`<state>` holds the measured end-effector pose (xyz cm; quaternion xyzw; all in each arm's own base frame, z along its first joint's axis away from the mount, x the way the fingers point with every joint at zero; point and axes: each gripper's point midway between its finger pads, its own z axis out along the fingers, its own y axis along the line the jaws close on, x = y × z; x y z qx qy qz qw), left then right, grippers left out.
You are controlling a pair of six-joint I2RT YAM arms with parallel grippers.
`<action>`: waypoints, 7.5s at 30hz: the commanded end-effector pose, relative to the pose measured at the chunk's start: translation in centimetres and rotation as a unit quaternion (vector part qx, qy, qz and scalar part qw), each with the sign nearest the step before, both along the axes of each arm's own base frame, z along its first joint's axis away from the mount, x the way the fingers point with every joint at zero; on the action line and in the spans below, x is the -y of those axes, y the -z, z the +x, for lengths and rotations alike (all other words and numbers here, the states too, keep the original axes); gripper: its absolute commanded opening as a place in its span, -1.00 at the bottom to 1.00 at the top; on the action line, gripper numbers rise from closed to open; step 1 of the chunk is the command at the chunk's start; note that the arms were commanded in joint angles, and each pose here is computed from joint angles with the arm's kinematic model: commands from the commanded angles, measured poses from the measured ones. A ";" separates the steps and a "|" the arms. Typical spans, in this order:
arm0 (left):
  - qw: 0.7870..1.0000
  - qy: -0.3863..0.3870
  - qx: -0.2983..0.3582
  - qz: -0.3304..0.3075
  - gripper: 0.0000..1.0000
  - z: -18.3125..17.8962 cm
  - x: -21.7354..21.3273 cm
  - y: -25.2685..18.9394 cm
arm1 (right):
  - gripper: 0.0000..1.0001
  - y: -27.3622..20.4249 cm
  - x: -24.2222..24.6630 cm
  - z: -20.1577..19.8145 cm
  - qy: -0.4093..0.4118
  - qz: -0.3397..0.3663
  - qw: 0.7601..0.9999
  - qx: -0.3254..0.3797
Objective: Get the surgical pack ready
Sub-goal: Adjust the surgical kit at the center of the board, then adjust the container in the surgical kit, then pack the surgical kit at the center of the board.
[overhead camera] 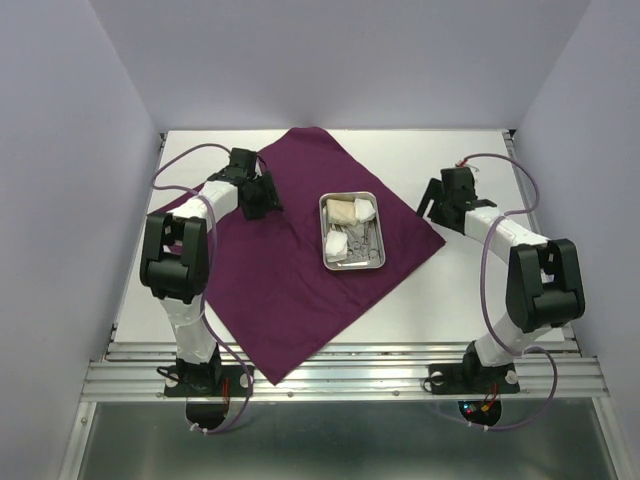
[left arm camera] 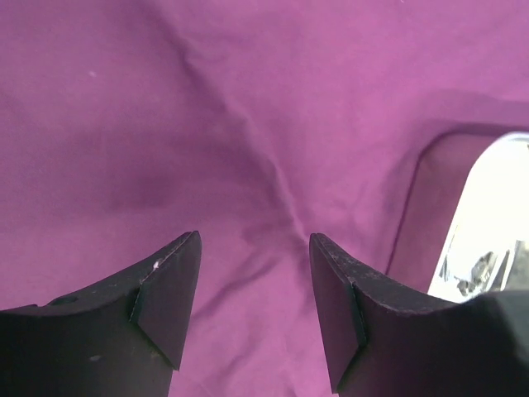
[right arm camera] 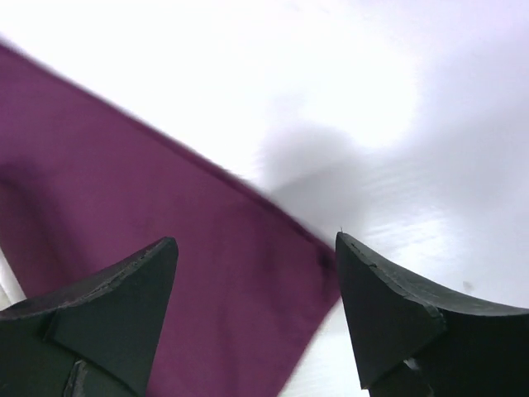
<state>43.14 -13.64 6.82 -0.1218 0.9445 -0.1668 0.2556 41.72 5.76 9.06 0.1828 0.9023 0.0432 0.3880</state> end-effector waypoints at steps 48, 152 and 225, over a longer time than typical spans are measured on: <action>0.999 0.042 -0.021 0.005 0.28 4.1 2.0 1.9 | -0.87 6.8 13.6 -5.5 0.233 -0.053 0.964 -0.115; 0.995 0.062 0.057 0.042 0.25 1.1 2.6 -6.6 | -0.99 -0.5 -7.4 -1.2 -0.136 0.080 0.987 -0.034; 0.996 0.051 0.065 0.038 0.26 0.9 1.1 -7.0 | -0.30 7.7 9.4 -5.0 0.151 0.067 0.982 -0.094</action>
